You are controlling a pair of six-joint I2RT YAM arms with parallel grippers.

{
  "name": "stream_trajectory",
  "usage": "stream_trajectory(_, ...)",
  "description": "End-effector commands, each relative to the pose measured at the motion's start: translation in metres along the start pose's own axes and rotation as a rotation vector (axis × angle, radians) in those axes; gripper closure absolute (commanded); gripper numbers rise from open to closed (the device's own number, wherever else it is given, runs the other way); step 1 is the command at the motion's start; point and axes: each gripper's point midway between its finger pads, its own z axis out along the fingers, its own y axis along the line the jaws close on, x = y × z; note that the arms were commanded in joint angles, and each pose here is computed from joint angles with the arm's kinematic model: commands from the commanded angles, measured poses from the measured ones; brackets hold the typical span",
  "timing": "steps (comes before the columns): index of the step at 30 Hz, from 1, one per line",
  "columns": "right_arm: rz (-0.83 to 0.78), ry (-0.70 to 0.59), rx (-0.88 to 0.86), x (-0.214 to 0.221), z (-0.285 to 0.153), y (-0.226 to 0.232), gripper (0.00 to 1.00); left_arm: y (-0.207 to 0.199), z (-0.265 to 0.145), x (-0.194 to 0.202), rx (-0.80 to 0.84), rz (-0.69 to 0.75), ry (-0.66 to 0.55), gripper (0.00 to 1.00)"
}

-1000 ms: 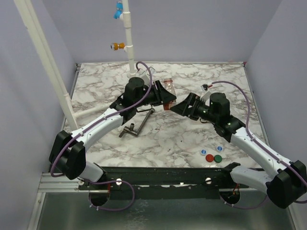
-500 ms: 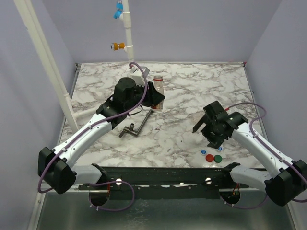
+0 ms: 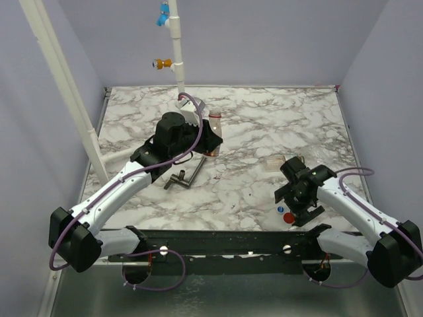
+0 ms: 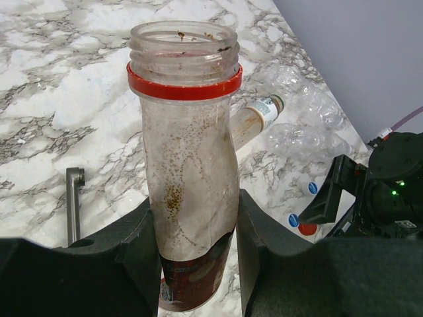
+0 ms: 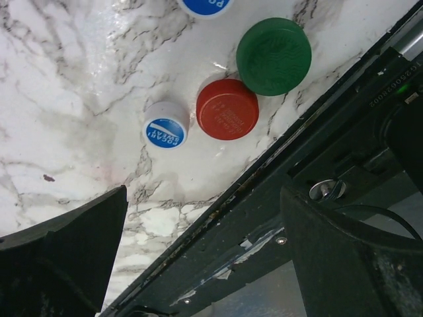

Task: Screw on the bottle caps
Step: Move the bottle cap to the center of the board.

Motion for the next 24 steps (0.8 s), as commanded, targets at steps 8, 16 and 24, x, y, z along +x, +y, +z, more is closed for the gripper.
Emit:
stream_trajectory(8,0.193,-0.092,-0.063,-0.014,0.024,-0.001,0.0,-0.004,-0.008,-0.012,0.003,0.03,-0.034,1.0)
stream_trajectory(16,0.272,-0.127,-0.047,-0.019,0.04,-0.011,0.0,-0.005,-0.003,-0.01,0.013,0.027,-0.012,1.0)
stream_trajectory(24,0.329,-0.151,-0.077,-0.024,0.048,-0.016,0.0,-0.006,0.001,-0.009,0.02,0.027,0.005,1.0)
